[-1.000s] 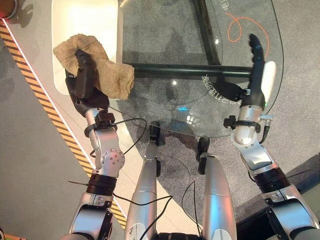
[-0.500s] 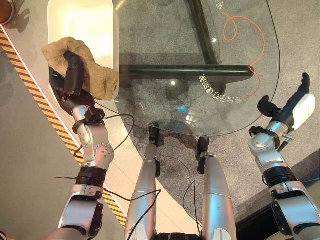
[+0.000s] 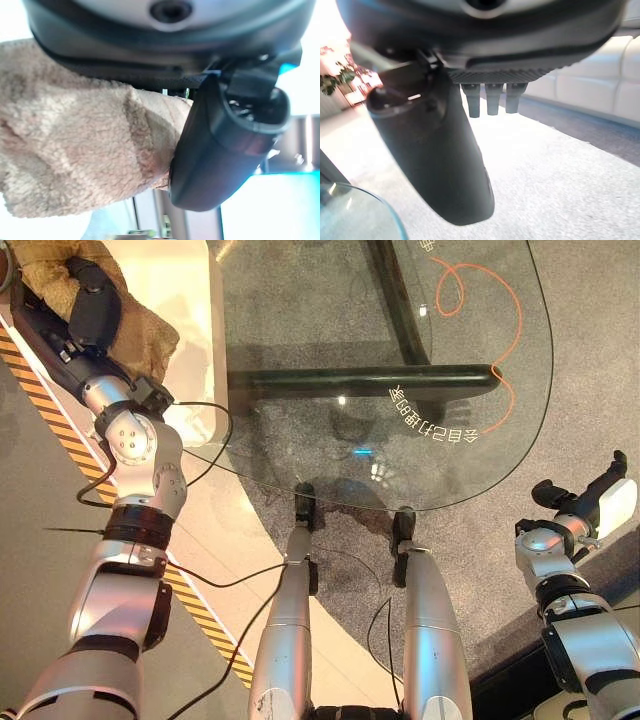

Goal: Wipe the table with a cloth and put it in the basket.

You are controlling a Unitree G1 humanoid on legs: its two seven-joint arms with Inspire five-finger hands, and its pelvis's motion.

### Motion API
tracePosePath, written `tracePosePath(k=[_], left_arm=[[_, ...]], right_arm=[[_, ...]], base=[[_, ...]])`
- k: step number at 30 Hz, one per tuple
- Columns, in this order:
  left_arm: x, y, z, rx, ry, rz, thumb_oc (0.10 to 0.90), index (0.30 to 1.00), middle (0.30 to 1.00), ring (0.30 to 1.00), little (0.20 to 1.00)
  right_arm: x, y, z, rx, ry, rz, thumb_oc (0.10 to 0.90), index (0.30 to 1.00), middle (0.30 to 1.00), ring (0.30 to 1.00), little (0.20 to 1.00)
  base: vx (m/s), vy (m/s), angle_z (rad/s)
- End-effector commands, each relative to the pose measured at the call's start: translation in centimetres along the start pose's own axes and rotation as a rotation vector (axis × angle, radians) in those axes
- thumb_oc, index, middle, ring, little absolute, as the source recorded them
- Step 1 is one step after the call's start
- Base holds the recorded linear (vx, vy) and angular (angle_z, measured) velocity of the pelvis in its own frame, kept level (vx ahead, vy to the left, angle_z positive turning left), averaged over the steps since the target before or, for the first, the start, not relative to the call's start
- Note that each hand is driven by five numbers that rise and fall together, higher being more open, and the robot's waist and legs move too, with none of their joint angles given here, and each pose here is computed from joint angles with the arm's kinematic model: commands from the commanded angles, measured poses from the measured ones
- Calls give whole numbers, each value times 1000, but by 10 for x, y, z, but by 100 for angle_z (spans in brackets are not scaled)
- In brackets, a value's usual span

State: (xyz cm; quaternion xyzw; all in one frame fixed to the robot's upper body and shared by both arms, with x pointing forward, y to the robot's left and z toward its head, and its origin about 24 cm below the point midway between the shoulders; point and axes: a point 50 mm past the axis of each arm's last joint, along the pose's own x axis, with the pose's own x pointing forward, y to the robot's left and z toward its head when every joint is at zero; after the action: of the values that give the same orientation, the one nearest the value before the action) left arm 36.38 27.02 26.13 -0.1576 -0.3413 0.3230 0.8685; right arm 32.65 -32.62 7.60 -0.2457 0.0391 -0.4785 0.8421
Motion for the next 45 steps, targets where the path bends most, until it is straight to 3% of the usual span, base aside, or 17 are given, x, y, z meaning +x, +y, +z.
tracePosePath(k=[1, 13, 23, 41, 42, 44, 45], left_arm=[[36, -5, 68, 2, -290, 48, 100, 300, 300, 300, 200], [52, 12, 51, 308, -191, 154, 100, 300, 300, 300, 200], [61, 40, 38, 491, -77, 228, 100, 300, 300, 300, 200], [66, 40, 32, 698, -4, 116, 100, 300, 300, 300, 200], [66, 41, 30, 700, 5, 117, 147, 340, 340, 340, 247], [65, 42, 29, 704, 14, 121, 487, 632, 632, 632, 587], [65, 42, 29, 704, 19, 127, 800, 900, 900, 900, 900]], right_arm=[[14, -16, 2, -37, -17, -42, 800, 900, 900, 900, 900], [-3, -3, -33, -226, 85, 121, 800, 900, 900, 900, 900], [-5, 2, -29, -242, 43, 152, 800, 900, 900, 900, 900], [-4, 3, -23, -222, 9, 149, 800, 900, 900, 900, 900], [-5, 3, -23, -222, 9, 149, 800, 900, 900, 900, 900], [-5, 3, -24, -222, 9, 149, 800, 900, 900, 900, 900], [-6, 4, -24, -218, 10, 150, 800, 900, 900, 900, 900]], base=[[31, 46, 0], [16, 54, -1], [15, 50, -1], [14, 32, -3], [20, 42, -1], [7, 15, -1], [0, 0, 0]])
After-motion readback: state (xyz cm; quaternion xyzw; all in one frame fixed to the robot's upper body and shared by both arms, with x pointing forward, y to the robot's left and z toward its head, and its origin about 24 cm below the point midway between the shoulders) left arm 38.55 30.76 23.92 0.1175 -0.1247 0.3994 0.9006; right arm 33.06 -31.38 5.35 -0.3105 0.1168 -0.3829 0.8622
